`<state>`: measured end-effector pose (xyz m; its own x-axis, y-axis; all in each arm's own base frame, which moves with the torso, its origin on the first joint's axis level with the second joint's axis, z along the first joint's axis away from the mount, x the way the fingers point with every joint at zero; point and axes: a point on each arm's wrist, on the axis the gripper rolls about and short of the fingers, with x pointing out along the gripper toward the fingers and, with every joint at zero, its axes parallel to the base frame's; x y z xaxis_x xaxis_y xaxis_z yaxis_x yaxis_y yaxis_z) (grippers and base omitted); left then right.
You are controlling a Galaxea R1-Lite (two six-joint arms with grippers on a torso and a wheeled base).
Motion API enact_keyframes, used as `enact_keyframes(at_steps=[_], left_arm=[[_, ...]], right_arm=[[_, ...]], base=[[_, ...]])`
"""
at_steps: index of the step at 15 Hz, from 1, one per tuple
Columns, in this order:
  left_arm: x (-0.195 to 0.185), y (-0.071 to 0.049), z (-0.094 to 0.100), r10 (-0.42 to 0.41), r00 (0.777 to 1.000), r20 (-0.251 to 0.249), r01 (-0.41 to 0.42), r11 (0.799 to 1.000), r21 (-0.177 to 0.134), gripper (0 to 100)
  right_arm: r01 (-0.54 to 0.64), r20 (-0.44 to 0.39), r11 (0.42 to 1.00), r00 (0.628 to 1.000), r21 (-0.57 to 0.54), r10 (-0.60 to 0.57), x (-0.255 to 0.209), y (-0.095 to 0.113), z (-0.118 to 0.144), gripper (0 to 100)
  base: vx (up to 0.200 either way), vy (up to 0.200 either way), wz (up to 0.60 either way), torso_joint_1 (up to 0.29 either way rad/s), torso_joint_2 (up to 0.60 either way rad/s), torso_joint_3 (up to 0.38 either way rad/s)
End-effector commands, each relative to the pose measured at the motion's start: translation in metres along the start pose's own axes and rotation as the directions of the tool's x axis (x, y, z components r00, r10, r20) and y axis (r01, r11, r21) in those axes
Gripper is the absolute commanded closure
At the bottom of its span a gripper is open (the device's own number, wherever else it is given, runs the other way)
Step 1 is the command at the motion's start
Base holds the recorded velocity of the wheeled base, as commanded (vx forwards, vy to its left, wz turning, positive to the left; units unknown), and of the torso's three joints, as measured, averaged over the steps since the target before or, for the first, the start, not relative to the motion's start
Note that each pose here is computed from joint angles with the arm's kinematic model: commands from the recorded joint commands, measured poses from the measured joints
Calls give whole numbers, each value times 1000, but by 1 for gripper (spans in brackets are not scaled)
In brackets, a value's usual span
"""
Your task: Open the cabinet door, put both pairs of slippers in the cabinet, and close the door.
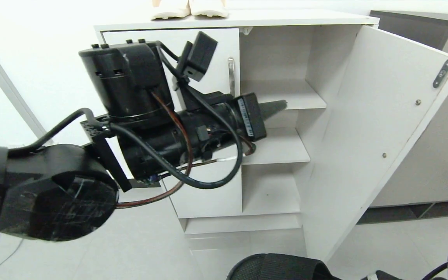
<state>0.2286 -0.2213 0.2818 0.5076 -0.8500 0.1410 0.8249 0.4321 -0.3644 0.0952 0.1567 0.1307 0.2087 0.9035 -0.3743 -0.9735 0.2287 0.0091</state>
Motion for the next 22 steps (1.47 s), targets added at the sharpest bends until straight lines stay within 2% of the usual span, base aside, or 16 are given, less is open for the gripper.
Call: enact_keyframes(at_steps=[1, 4, 5, 6, 7, 9, 10, 11, 12, 13, 14, 16, 17, 18, 20, 22], left_arm=[[-49, 2, 27, 67, 994, 81, -70, 997, 30, 100], [-121, -10, 44, 177, 973, 151, -186, 981, 47, 100], [-164, -22, 48, 295, 941, 167, -306, 951, 44, 100], [-184, -29, 47, 359, 918, 168, -372, 927, 49, 100], [-232, -50, 36, 515, 839, 178, -535, 840, 91, 100], [-295, -80, 11, 710, 664, 234, -745, 654, 129, 100], [-322, -93, -7, 827, 486, 283, -873, 471, 125, 100], [-338, -104, -26, 883, 347, 317, -938, 332, 104, 100], [-347, -112, -47, 899, 269, 345, -963, 256, 83, 100], [-353, -115, -69, 903, 218, 370, -976, 205, 75, 100], [-356, -110, -93, 909, 193, 370, -981, 167, 102, 100], [-360, -88, -136, 923, 218, 318, -972, 177, 152, 100], [-359, -77, -151, 923, 265, 278, -960, 224, 168, 100], [-357, -66, -160, 925, 288, 248, -954, 255, 158, 100], [-352, -45, -179, 926, 292, 238, -952, 257, 167, 100], [-350, -41, -178, 906, 301, 296, -951, 264, 159, 100]], right_arm=[[121, -10, 988, 993, 98, -120, 19, -25, 12, 100], [414, -42, 878, 908, 240, -417, 54, -50, 30, 100], [551, -60, 794, 829, 258, -556, 73, -64, 37, 100], [599, -66, 757, 793, 262, -605, 79, -69, 39, 100], [683, -76, 673, 716, 284, -694, 90, -84, 43, 100], [740, -81, 600, 648, 304, -757, 94, -101, 46, 100], [763, -85, 569, 618, 307, -782, 93, -107, 46, 100], [771, -86, 558, 607, 307, -790, 93, -107, 46, 100], [772, -85, 556, 604, 306, -792, 93, -108, 47, 100], [772, -86, 558, 606, 303, -791, 93, -107, 47, 100], [771, -84, 559, 607, 303, -791, 93, -106, 47, 100], [772, -87, 559, 607, 302, -790, 93, -106, 46, 100], [772, -88, 559, 607, 301, -790, 94, -106, 46, 100], [772, -89, 559, 607, 301, -790, 94, -106, 45, 100], [771, -91, 562, 609, 300, -788, 94, -105, 44, 100], [770, -88, 563, 610, 300, -787, 95, -105, 45, 100]], base=[[0, 0, 0, 0, 0, 0], [0, 0, 0, 0, 0, 0], [0, 0, 0, 0, 0, 0], [0, 0, 0, 0, 0, 0], [0, 0, 0, 0, 0, 0], [0, 0, 0, 0, 0, 0], [0, 0, 0, 0, 0, 0], [0, 0, 0, 0, 0, 0], [0, 0, 0, 0, 0, 0], [0, 0, 0, 0, 0, 0], [0, 0, 0, 0, 0, 0], [0, 0, 0, 0, 0, 0], [0, 0, 0, 0, 0, 0], [0, 0, 0, 0, 0, 0], [0, 0, 0, 0, 0, 0], [0, 0, 0, 0, 0, 0]])
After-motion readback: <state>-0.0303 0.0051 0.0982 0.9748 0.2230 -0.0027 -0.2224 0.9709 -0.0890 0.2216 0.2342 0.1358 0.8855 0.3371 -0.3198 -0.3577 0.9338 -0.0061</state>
